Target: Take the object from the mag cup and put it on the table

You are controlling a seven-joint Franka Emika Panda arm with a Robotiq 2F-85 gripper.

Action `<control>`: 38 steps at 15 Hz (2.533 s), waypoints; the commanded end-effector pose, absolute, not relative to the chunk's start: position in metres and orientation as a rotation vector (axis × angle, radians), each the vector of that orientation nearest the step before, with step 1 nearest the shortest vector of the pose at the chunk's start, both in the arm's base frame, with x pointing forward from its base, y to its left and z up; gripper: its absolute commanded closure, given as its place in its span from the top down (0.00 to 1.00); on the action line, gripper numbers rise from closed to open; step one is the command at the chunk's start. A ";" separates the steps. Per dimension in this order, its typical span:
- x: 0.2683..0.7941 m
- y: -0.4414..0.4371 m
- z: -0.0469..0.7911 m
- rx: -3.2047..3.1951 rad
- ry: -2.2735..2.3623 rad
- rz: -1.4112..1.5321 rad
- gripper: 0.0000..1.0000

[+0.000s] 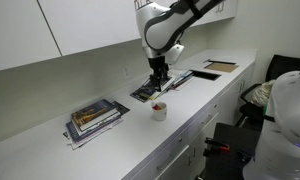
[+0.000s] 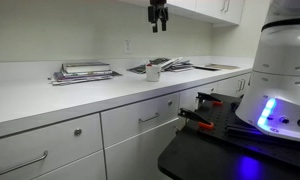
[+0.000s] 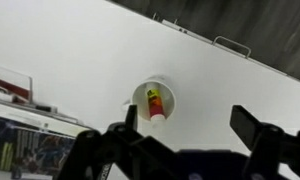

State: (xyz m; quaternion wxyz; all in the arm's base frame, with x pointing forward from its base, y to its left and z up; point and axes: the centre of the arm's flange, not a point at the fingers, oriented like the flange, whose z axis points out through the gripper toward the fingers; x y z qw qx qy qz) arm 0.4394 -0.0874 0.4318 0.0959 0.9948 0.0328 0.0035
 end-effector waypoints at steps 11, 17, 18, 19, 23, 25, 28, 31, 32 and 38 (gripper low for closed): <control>0.462 -0.152 0.315 3.079 0.735 0.247 1.00; 0.457 -0.151 0.313 3.088 0.762 0.238 1.00; 0.459 -0.153 0.312 3.095 0.751 0.261 1.00; 0.459 -0.154 0.312 3.076 0.725 0.289 1.00; 0.464 -0.169 0.318 3.018 0.697 0.379 1.00; 0.466 -0.174 0.317 3.020 0.672 0.401 0.91; 0.468 -0.177 0.308 3.038 0.644 0.396 0.68; 0.472 -0.180 0.294 3.034 0.614 0.378 0.62; 0.474 -0.181 0.288 3.033 0.607 0.376 0.70; 0.486 -0.183 0.262 3.013 0.610 0.367 0.75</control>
